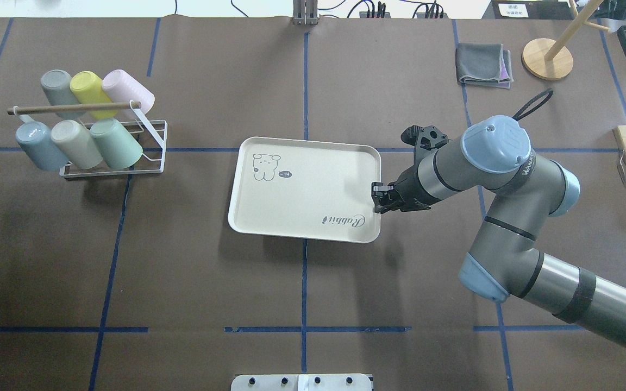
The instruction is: Pick up and place green cup on tray
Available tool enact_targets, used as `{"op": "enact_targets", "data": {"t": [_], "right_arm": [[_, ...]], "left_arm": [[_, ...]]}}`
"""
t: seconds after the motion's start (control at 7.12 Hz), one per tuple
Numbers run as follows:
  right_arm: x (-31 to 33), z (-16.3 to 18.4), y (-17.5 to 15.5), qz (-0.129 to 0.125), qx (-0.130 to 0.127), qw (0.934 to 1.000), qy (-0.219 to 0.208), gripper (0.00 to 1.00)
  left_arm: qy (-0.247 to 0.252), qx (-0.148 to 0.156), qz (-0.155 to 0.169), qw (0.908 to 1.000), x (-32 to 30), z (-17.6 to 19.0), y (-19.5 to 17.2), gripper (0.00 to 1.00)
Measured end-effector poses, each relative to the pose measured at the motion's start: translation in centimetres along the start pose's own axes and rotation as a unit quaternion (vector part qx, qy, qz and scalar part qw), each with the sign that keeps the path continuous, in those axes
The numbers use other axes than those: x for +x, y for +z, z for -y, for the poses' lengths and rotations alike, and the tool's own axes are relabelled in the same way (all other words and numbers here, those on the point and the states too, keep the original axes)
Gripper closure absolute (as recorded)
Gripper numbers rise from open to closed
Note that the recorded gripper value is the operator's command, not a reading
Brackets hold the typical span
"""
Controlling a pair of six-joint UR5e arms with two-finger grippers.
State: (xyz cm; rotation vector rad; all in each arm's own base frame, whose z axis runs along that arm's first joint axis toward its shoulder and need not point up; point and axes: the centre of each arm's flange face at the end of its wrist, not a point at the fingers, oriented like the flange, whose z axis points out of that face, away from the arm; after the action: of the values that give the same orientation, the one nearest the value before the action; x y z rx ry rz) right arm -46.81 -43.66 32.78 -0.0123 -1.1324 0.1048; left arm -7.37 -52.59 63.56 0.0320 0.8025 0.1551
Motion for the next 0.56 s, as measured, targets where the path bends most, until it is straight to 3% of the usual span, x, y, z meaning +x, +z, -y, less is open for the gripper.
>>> {"op": "enact_targets", "data": {"t": [0.14,0.28,0.56], "right_arm": [[0.04,-0.04,-0.03,0.000,-0.001,1.0000,0.000,0.44],[0.10,-0.10,0.02,0.000,-0.003,1.0000,0.000,0.00],[0.28,-0.07,0.07,-0.001,-0.003,1.0000,0.001,0.00]], "left_arm": [[0.000,0.000,0.000,1.0000,-0.01,-0.02,0.01,0.00],[0.000,0.000,0.000,1.0000,-0.03,-0.04,0.04,0.00],[-0.001,-0.001,0.000,1.0000,-0.06,-0.02,0.06,0.00]]}}
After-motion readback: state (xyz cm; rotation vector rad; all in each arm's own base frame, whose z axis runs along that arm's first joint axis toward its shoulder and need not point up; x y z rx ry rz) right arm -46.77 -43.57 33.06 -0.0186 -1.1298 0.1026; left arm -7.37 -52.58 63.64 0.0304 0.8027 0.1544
